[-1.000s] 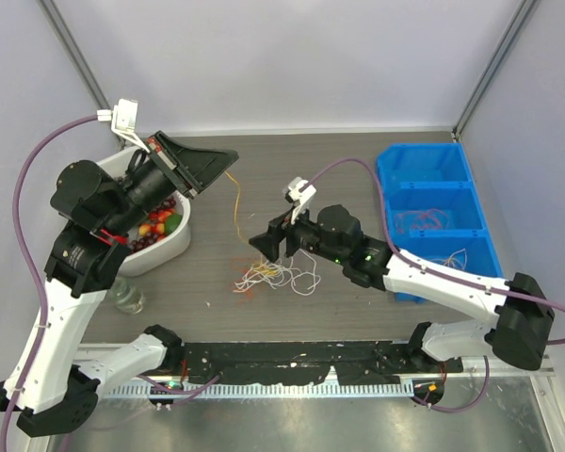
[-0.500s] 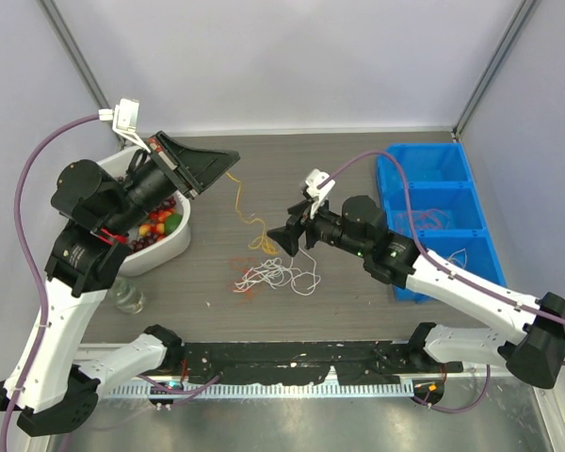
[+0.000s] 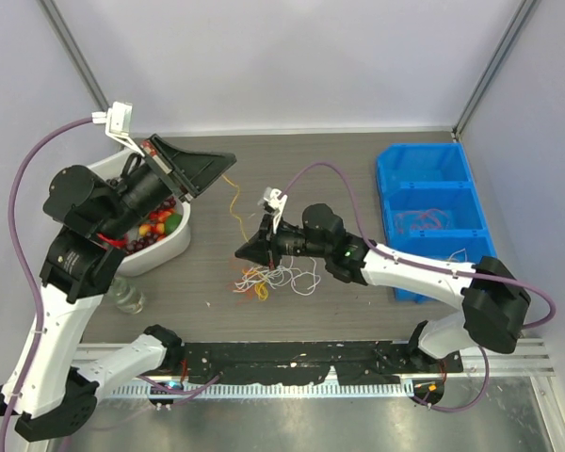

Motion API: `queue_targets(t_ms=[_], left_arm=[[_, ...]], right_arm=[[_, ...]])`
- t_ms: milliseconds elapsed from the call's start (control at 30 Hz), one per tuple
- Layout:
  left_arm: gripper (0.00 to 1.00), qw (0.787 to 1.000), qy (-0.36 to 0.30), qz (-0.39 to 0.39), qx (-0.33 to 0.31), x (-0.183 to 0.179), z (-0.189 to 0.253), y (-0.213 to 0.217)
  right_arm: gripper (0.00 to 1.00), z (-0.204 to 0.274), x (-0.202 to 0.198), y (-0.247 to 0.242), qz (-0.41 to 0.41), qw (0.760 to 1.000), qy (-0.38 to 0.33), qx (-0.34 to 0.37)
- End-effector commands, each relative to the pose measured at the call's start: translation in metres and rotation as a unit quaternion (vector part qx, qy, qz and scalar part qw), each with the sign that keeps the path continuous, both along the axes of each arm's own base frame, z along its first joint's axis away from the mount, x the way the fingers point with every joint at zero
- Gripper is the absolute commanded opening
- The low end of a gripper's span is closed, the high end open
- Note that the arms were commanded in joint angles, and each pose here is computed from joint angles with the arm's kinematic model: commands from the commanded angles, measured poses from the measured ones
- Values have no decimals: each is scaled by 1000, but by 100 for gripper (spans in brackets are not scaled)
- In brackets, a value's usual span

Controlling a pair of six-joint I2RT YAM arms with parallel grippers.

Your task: Untangle the cables

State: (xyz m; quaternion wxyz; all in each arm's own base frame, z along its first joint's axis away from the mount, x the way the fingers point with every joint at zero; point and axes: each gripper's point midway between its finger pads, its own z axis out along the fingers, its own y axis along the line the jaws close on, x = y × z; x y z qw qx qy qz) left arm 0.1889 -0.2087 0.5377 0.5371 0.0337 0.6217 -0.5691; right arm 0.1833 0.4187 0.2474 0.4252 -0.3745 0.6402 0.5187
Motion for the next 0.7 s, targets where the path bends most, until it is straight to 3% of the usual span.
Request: queue_targets(t_ms=[0, 100, 133, 200, 267, 367, 400, 433, 467, 533, 667], left_arm=[[0, 1000, -15, 21, 10, -3, 2, 9], [4, 996, 11, 76, 48, 9, -27, 23], [14, 993, 27, 95, 63, 15, -43, 28], [58, 987, 57, 120, 89, 24, -76, 33], [73, 982, 81, 122, 120, 30, -109, 32], [76, 973, 110, 123, 162, 33, -150, 32], [76, 969, 121, 122, 175, 34, -164, 32], [76, 967, 129, 123, 183, 35, -175, 33], [76, 965, 134, 122, 189, 35, -182, 33], [76, 964, 147, 111, 192, 35, -198, 29], [75, 965, 173, 81, 182, 35, -224, 16]], right_arm=[[1, 46, 25, -19, -96, 994, -35, 44], [1, 57, 46, -64, -213, 976, -44, 11], [1, 53, 50, -78, -240, 969, -49, -11], [1, 66, 48, -106, -274, 959, -61, -29], [1, 64, 51, -136, -321, 943, -62, -69], [1, 69, 65, -199, -450, 884, -67, -109], [1, 72, 66, -235, -511, 848, -69, -124], [1, 71, 66, -251, -539, 830, -63, -127], [1, 74, 62, -285, -592, 791, -66, -136], [1, 73, 53, -326, -651, 744, -61, -138], [1, 60, 33, -383, -723, 677, -53, -123]])
